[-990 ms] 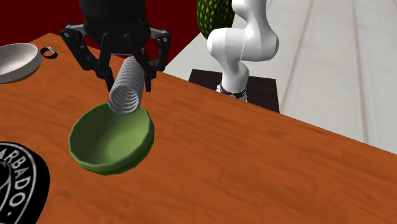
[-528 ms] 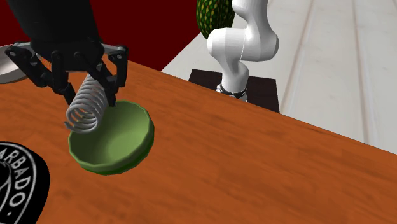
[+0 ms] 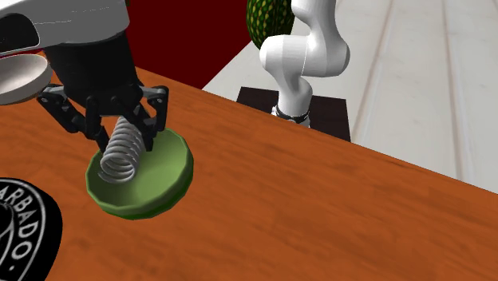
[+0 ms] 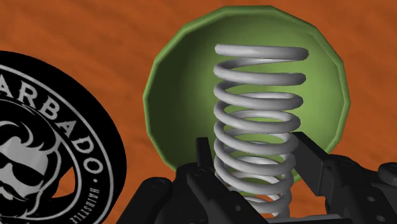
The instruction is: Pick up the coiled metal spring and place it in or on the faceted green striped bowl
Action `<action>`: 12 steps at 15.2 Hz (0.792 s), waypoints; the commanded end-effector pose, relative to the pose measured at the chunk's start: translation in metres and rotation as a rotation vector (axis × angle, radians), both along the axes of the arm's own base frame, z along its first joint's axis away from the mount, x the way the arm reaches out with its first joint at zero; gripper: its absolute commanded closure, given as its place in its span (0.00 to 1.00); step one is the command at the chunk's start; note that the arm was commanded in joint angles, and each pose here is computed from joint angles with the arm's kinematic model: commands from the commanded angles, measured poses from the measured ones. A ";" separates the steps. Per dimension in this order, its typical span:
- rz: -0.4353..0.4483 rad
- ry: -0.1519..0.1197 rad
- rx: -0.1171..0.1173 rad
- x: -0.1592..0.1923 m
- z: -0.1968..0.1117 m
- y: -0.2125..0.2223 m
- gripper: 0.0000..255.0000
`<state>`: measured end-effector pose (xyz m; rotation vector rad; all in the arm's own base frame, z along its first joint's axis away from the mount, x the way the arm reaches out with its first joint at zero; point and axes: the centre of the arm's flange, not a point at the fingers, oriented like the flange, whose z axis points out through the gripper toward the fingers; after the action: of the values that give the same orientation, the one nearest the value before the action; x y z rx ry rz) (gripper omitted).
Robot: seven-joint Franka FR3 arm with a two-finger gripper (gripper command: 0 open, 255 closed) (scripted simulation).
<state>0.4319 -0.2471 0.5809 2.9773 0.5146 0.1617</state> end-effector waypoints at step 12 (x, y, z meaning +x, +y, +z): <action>0.000 -0.001 0.000 0.001 -0.021 0.001 0.00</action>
<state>0.4331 -0.2464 0.5601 2.9769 0.5146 0.1626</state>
